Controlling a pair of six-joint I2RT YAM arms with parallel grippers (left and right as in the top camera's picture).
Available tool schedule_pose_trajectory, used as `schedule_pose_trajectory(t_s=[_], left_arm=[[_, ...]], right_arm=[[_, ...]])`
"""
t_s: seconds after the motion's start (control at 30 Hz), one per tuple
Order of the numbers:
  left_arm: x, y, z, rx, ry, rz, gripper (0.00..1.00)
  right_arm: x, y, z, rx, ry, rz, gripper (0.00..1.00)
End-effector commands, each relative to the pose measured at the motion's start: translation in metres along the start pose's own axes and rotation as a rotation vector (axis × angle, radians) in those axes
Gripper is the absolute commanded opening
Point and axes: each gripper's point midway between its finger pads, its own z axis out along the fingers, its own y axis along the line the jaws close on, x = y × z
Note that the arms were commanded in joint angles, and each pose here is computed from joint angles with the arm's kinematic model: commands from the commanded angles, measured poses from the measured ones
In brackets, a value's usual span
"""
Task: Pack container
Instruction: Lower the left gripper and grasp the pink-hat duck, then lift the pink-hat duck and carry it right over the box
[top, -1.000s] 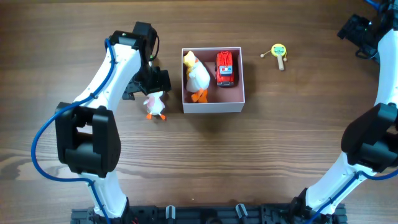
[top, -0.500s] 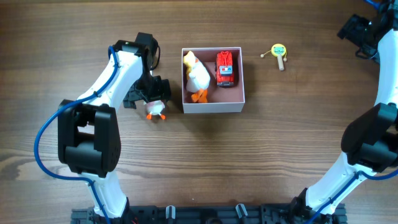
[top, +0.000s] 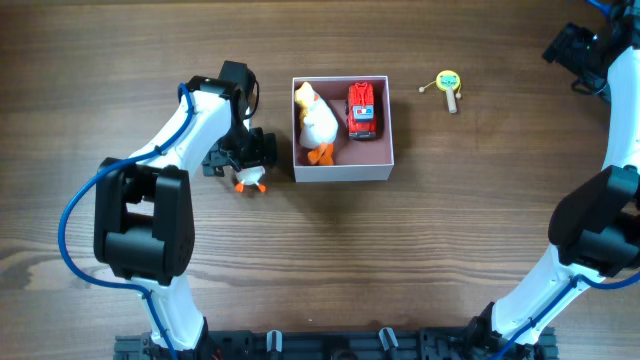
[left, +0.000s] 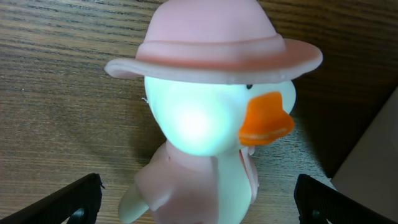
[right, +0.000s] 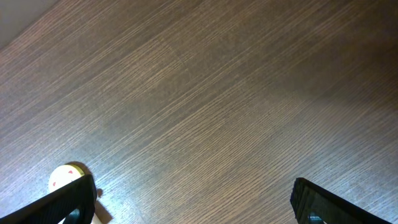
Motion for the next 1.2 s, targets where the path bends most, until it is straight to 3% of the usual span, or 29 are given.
schedule_pose_trajectory(t_s=[0.0,0.3,0.53,0.63,0.87,1.07,1.17], left_arm=[[0.003,-0.003,0.006,0.007,0.015,0.027,1.00],[-0.009,-0.008,0.006,0.025,-0.035,0.030,1.00],[-0.009,-0.007,0.007,0.020,-0.033,0.030,0.93],[-0.009,-0.007,0.007,0.019,-0.032,0.030,0.84],[-0.006,-0.006,0.008,0.015,-0.020,0.029,0.41],[-0.004,-0.005,0.008,0.013,-0.011,0.028,0.21],[-0.004,-0.005,0.008,0.014,-0.013,0.028,0.19]], right_arm=[[-0.003,0.004,-0.011,-0.018,-0.020,-0.011,1.00],[-0.003,0.004,-0.011,-0.017,-0.020,-0.012,1.00],[-0.003,0.004,-0.011,-0.018,-0.020,-0.011,1.00],[-0.003,0.004,-0.011,-0.018,-0.020,-0.011,1.00],[-0.003,0.004,-0.011,-0.017,-0.020,-0.011,1.00],[-0.003,0.004,-0.011,-0.018,-0.020,-0.012,1.00],[-0.003,0.004,-0.011,-0.018,-0.020,-0.012,1.00]])
